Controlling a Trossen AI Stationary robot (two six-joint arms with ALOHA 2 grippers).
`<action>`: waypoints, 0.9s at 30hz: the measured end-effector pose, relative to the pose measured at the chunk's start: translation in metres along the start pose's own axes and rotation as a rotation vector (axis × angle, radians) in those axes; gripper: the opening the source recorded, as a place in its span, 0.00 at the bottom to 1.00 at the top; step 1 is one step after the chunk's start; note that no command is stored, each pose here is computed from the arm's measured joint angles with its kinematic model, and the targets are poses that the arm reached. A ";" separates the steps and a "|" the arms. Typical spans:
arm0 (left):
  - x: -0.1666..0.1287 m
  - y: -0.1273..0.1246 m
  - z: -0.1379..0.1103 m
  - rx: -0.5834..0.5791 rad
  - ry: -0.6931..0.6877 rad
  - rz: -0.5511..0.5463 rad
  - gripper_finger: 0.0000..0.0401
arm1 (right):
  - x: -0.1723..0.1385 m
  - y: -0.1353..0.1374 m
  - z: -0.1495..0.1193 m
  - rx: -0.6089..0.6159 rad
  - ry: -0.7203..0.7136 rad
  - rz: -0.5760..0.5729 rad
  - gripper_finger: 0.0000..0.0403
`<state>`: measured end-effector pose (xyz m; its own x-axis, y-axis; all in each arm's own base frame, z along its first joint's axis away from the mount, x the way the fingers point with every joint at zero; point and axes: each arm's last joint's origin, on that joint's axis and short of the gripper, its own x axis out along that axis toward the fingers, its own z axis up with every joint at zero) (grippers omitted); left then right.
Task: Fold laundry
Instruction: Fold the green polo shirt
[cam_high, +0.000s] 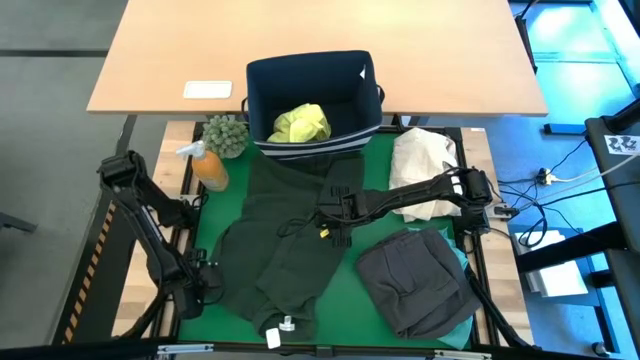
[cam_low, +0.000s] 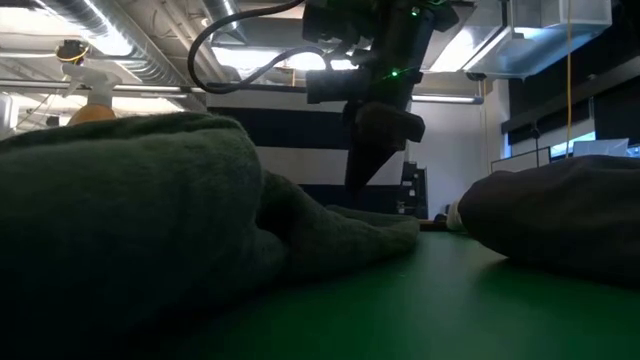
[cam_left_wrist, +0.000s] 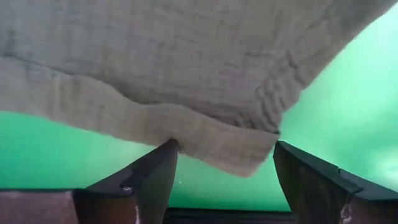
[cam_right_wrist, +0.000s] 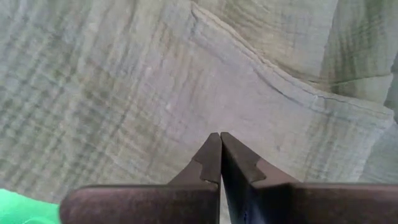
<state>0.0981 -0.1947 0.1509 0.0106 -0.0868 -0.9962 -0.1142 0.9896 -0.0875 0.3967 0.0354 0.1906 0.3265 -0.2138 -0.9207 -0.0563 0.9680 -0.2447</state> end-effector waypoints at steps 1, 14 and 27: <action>0.004 -0.001 0.000 0.015 0.012 0.009 0.65 | 0.000 0.000 0.000 0.000 0.000 0.000 0.01; 0.016 -0.003 0.002 0.041 0.013 0.071 0.56 | 0.000 0.000 0.000 0.000 -0.001 0.007 0.01; 0.016 -0.001 0.008 0.013 -0.022 0.085 0.04 | 0.000 0.001 0.005 -0.015 -0.051 0.023 0.01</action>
<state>0.1064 -0.1961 0.1349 0.0233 -0.0003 -0.9997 -0.1027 0.9947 -0.0027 0.4013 0.0366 0.1920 0.3723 -0.1839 -0.9097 -0.0785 0.9704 -0.2283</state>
